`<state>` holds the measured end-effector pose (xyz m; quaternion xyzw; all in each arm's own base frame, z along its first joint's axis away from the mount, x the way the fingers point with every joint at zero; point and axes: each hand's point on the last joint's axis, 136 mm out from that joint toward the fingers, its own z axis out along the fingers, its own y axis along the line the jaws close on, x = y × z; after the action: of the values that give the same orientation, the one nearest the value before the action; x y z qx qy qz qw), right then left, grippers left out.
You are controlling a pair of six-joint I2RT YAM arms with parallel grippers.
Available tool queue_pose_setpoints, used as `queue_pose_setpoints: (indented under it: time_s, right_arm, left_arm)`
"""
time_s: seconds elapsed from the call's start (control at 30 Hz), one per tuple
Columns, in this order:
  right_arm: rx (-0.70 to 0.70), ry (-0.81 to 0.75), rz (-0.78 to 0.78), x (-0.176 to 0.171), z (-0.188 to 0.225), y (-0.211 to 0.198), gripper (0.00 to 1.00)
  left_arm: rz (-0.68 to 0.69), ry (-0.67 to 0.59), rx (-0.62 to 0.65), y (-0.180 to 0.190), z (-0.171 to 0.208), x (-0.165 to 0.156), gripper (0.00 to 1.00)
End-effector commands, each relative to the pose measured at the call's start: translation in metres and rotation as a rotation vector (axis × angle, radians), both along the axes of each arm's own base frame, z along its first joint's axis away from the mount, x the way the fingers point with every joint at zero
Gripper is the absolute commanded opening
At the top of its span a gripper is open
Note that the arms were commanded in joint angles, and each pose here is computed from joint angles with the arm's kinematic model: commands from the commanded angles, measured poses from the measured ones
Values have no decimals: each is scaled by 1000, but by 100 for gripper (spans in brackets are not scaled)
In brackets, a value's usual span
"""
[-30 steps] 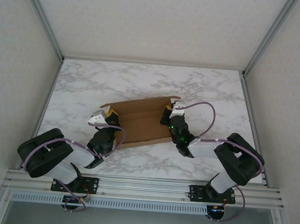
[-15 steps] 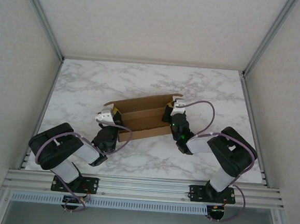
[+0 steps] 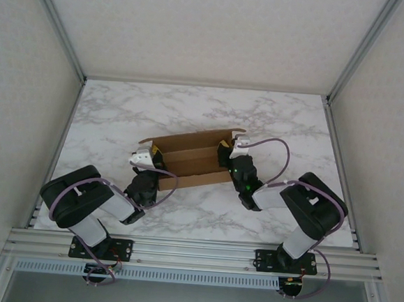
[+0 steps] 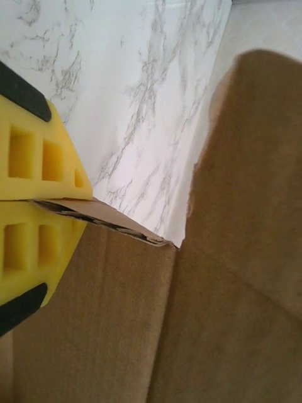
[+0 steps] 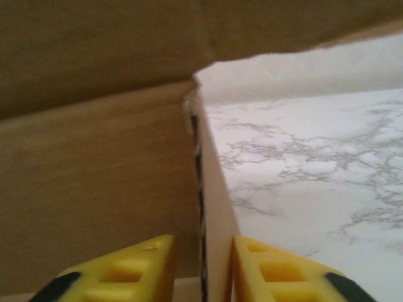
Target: Fold the paper box
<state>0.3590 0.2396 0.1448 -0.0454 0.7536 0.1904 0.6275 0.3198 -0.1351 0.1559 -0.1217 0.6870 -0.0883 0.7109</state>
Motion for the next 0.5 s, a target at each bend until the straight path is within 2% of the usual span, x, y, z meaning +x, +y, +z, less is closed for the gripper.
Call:
queue_pose_setpoints:
  time_s: [0.0,0.23,0.27,0.47]
  right_arm:
    - [-1,9,155,-23,10,24,41]
    - [52,-88,192,-46,68,6,54]
    - [38,-71,193,-54,60,-1,54]
    - [47,-86,194,-82,77,-28,59]
  left_arm:
    - [-146,125,110,-32,-38,-4,0]
    - [-168,118,153,-37,-39,-5,0]
    - [-172,115,160,-38,-39,-6,0]
    - [-196,102,228,-48,-40,-13,0]
